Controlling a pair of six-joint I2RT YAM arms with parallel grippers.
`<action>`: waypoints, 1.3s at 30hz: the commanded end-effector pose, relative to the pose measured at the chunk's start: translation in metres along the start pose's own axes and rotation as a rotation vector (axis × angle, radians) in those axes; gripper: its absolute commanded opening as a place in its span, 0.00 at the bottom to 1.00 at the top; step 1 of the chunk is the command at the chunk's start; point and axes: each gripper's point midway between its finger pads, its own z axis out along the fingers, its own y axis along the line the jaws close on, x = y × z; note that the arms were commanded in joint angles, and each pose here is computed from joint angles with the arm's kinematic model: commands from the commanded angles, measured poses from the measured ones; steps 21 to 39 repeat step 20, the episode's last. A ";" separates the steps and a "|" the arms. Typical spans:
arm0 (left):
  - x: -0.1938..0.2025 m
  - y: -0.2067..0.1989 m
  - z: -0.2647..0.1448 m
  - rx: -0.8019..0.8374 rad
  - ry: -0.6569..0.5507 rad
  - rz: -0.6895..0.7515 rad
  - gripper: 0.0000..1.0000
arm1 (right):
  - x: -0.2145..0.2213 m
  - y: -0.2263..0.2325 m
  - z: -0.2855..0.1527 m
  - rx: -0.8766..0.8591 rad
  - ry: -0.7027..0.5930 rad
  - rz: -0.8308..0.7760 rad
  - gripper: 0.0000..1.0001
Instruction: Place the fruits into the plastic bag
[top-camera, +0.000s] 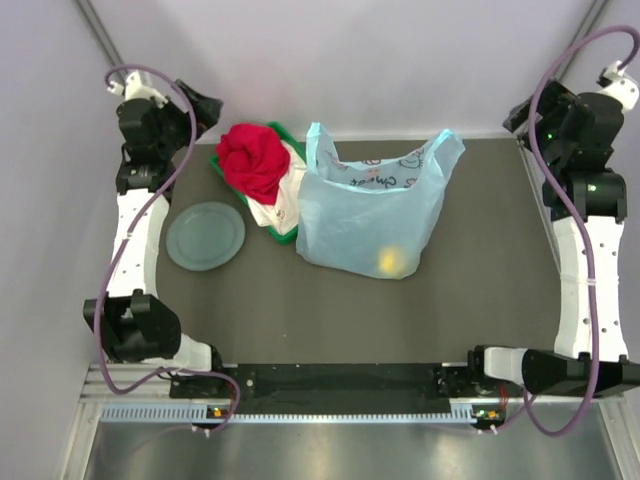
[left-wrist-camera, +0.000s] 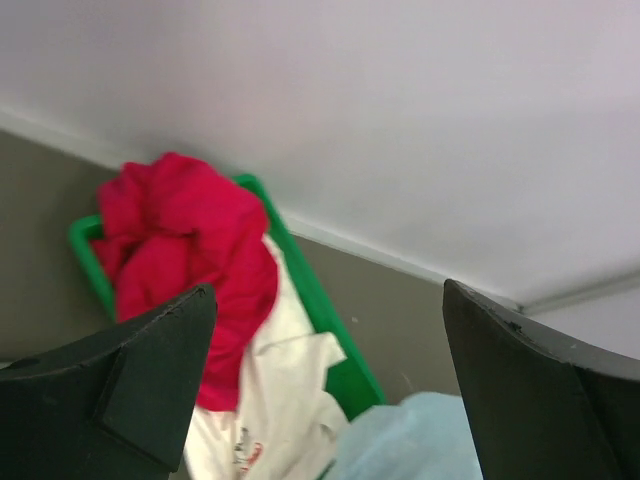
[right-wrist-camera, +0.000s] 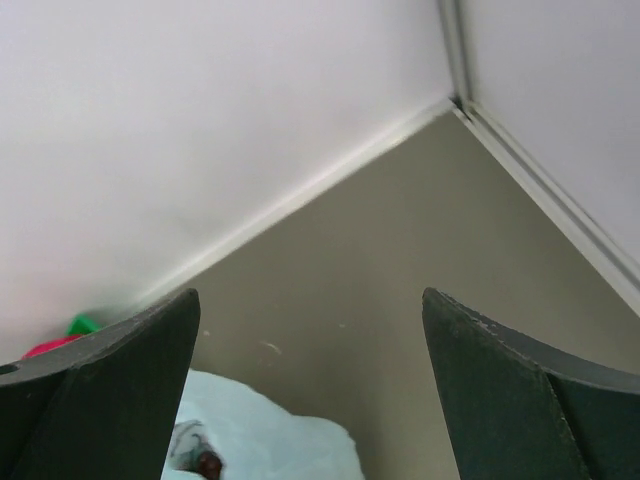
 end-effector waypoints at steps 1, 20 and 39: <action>-0.016 0.030 -0.015 -0.127 -0.083 0.050 0.99 | 0.021 -0.037 0.010 0.081 -0.006 -0.013 0.92; -0.011 0.048 -0.031 -0.210 -0.098 0.090 0.99 | 0.068 -0.073 0.013 0.163 -0.019 0.065 0.91; -0.011 0.048 -0.031 -0.210 -0.098 0.090 0.99 | 0.068 -0.073 0.013 0.163 -0.019 0.065 0.91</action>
